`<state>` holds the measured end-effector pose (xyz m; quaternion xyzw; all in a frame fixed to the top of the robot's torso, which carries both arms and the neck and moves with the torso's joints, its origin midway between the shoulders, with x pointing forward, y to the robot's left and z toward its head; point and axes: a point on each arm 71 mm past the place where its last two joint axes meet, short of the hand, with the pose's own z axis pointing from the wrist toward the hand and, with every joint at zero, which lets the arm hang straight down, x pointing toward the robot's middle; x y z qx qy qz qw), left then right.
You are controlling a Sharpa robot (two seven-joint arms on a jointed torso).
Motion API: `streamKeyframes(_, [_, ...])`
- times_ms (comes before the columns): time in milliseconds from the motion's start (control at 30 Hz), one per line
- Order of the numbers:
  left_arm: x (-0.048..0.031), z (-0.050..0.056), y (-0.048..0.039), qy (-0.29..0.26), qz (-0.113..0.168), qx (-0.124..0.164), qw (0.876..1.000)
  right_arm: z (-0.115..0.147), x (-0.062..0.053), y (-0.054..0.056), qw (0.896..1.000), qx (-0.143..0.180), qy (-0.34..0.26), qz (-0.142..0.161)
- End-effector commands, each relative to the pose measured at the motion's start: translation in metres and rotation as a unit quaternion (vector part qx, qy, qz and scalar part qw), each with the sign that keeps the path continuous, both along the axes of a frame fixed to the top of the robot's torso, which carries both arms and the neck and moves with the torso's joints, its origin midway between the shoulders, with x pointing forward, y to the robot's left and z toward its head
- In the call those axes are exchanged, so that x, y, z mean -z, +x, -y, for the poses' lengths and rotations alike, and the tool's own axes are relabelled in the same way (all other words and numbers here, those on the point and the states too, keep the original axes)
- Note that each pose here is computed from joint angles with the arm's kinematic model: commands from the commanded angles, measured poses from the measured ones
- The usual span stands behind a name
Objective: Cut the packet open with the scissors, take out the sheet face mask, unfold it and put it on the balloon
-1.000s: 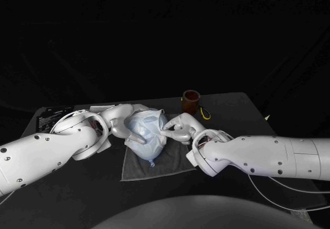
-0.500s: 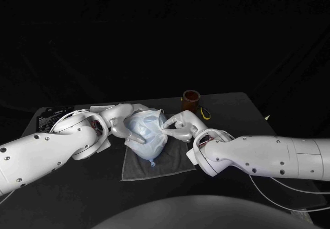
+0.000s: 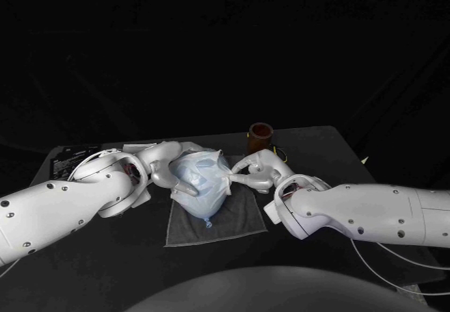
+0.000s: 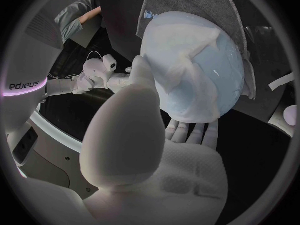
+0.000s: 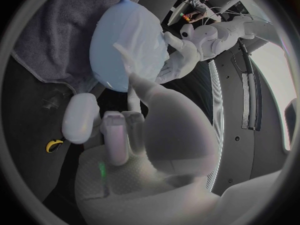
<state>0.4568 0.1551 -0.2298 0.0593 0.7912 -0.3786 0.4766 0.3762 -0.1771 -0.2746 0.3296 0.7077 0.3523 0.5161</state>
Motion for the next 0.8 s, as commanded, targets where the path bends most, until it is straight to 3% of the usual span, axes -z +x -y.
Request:
streamKeyframes(33, [0.0067, 0.000, -0.0026, 0.015, -0.022, 0.005, 1.000, -0.002, 0.004, -0.002, 0.999, -0.025, 0.003, -0.034])
streamKeyframes(300, [0.0071, -0.001, -0.0021, 0.017, -0.023, 0.004, 1.000, 0.002, 0.007, 0.001, 0.999, -0.026, -0.001, -0.045])
streamKeyframes(800, [0.0072, -0.002, -0.0022, 0.019, -0.024, 0.002, 1.000, 0.005, 0.003, 0.017, 1.000, -0.012, -0.002, -0.010])
